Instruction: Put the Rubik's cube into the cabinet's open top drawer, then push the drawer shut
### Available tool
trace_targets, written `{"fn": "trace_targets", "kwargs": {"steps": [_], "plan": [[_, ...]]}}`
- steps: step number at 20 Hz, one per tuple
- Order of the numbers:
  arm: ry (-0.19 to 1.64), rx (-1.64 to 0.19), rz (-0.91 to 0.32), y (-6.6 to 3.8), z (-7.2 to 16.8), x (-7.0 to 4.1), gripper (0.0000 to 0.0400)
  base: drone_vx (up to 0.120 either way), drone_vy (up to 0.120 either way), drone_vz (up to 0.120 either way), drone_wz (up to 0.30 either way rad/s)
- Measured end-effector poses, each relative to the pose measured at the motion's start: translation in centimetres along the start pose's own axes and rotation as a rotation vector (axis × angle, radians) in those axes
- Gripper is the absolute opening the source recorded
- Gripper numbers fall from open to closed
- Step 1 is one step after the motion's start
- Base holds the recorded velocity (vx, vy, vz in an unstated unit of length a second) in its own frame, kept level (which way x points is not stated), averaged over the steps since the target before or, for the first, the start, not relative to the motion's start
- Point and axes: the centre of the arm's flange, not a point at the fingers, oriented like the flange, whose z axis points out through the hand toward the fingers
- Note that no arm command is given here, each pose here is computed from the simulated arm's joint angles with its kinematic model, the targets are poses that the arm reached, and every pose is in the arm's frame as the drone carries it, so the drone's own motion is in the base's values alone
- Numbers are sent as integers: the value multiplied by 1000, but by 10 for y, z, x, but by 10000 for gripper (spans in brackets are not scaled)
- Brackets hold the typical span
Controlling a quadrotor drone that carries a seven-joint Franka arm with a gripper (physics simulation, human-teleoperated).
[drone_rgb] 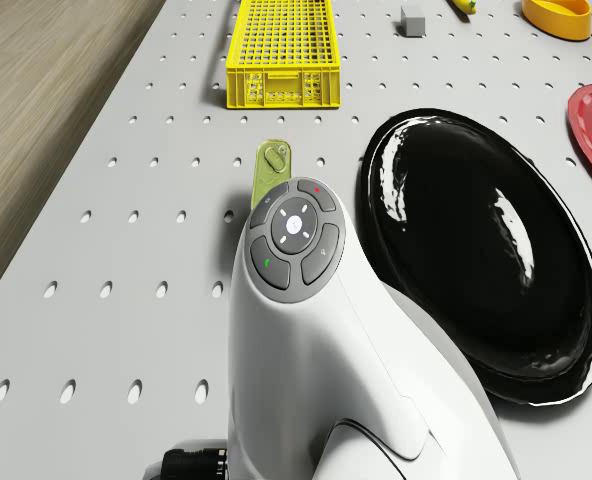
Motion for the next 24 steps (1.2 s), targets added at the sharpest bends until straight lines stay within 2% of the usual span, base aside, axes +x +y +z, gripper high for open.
{"fn": "trace_targets", "kwargs": {"steps": [4,9,18,21,24], "plan": [[0,0,0,0,0,0,400,0,0,-100,0],[0,0,0,0,13,0,400,0,0,0,0],[0,0,0,-8,31,8,400,0,0,0,0],[0,0,0,-9,33,9,364,0,0,0,0],[0,0,0,-9,35,10,343,0,0,0,0]]}}
